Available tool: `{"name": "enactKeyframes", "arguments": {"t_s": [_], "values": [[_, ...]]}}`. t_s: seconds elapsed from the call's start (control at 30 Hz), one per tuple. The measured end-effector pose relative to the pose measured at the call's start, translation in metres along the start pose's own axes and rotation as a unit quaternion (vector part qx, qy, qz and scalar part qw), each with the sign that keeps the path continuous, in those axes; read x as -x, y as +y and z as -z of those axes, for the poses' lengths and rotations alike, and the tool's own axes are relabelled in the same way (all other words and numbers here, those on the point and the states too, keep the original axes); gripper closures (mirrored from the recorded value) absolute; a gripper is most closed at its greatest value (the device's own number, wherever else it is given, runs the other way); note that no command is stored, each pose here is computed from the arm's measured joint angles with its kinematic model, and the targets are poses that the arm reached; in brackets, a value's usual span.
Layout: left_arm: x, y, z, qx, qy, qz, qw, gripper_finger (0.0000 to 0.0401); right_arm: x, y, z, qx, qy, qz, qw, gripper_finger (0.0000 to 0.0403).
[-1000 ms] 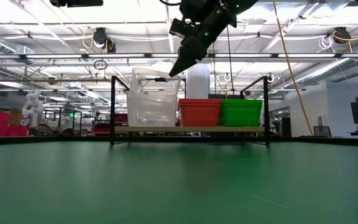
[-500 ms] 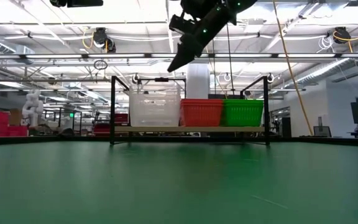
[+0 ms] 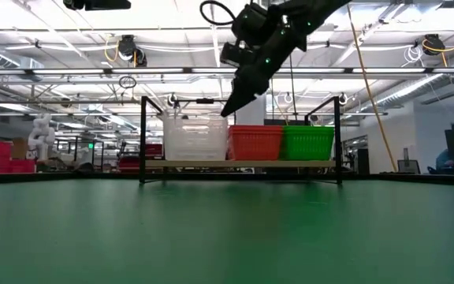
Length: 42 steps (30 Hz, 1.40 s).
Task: Stack baskets on shelf by color
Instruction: Stack the right transparent bin on the transparent bin on the shelf, then stack the transparent bin on the transparent bins on the shelf
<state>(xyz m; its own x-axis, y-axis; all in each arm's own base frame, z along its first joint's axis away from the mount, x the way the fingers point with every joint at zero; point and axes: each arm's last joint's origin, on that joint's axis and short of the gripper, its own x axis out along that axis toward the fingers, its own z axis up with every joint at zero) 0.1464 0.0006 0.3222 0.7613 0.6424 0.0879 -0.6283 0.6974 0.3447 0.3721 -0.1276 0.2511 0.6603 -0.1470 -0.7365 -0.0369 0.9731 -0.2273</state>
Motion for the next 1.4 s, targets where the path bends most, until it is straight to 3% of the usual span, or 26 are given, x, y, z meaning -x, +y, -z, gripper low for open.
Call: {"name": "enactKeyframes", "arguments": {"t_s": [0.23,0.53,0.77,1.1,1.27,1.4], "values": [[0.000,0.000,0.000,0.002,-0.001,0.000,1.000,0.0364,-0.007,-0.001,0.000,0.022,-0.058,0.022,0.998,0.0400],[0.000,0.000,0.000,-0.002,0.000,0.000,1.000,0.0364,0.004,0.014,-0.012,0.022,-0.095,-0.020,0.995,0.0399],[0.000,0.001,0.000,-0.006,0.006,-0.011,1.000,0.0364,0.014,0.048,-0.037,0.038,-0.182,-0.110,0.976,0.0399],[0.000,0.001,0.000,0.008,0.004,-0.011,1.000,0.0364,-0.015,0.119,-0.055,0.115,-0.347,-0.121,0.923,0.0381],[-0.002,0.002,0.001,0.012,0.005,-0.015,1.000,0.0364,-0.054,0.143,-0.058,0.096,-0.322,-0.100,0.936,0.0335],[-0.005,0.003,0.002,0.012,0.008,-0.019,1.000,0.0364,-0.091,0.151,-0.078,0.074,-0.293,-0.117,0.946,0.0312]]}}
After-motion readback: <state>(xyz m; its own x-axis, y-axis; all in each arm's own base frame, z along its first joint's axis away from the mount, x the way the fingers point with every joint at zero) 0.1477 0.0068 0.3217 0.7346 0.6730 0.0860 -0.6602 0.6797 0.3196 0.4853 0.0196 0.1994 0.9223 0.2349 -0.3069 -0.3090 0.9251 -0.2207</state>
